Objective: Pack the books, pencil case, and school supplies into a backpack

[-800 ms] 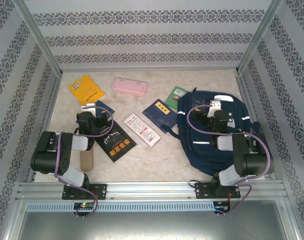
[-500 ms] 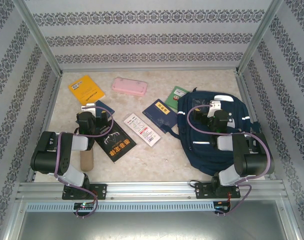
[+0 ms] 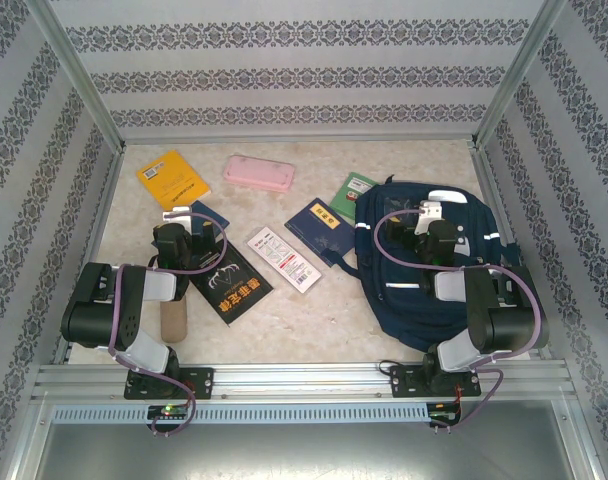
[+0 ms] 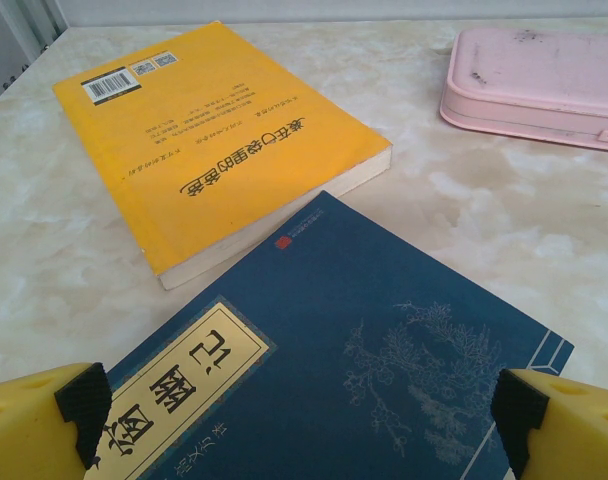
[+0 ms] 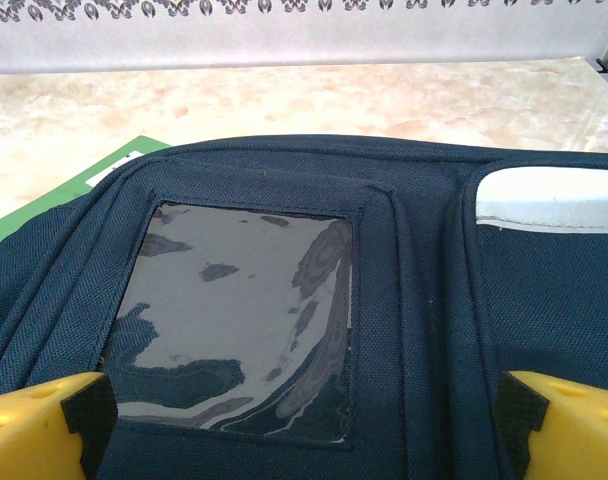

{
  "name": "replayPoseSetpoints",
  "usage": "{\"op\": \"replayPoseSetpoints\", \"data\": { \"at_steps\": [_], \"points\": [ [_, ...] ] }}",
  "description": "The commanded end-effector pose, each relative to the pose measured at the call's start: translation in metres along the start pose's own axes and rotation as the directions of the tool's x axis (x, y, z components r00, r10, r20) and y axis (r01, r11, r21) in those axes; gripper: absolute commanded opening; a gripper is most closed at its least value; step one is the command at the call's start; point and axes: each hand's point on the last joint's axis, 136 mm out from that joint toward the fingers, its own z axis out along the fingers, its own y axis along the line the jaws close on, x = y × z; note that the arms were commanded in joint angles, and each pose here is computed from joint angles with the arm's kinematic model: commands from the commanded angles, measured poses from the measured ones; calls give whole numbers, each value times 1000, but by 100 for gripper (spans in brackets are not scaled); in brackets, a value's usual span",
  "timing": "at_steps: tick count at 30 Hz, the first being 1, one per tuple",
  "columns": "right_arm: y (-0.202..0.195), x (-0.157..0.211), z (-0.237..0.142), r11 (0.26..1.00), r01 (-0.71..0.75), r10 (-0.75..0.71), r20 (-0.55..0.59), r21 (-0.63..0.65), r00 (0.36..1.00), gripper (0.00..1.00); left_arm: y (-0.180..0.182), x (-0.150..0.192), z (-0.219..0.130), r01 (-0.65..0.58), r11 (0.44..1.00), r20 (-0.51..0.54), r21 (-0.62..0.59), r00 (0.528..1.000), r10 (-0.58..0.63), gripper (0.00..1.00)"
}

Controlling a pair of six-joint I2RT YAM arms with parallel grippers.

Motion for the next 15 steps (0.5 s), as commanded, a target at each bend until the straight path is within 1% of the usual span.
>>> {"op": "replayPoseSetpoints", "data": {
  "at_steps": [1, 6, 8, 10, 12, 13, 15],
  "points": [
    [-4, -16, 0, 1000, 10, -11, 47, 16, 999, 98, 1, -9, 1, 3, 1000, 35, 3, 999, -3, 100],
    [-5, -16, 0, 1000, 8, -8, 46, 15, 999, 98, 0, -10, 0, 1, 1000, 31, 10, 1000, -1, 100],
    [-4, -15, 1, 1000, 9, -10, 42, 13, 999, 98, 0, -17, -1, -4, 1000, 21, 12, 1000, 4, 100],
    [-6, -19, -2, 1000, 4, -6, 58, 25, 998, 98, 8, -24, -2, -1, 999, -77, -37, 997, -2, 100],
    [-12, -27, -7, 998, -8, 5, 61, 59, 998, 98, 17, -45, -6, 32, 994, -148, -103, 988, -47, 99],
    [-13, -33, -10, 997, -13, 10, 52, 71, 999, 98, 19, -55, -10, 56, 991, -175, -117, 982, -76, 100],
    [-16, -43, -17, 995, -20, 16, 40, 95, 999, 98, 17, -75, -17, 109, 987, -192, -115, 973, -130, 99]
  ]
}}
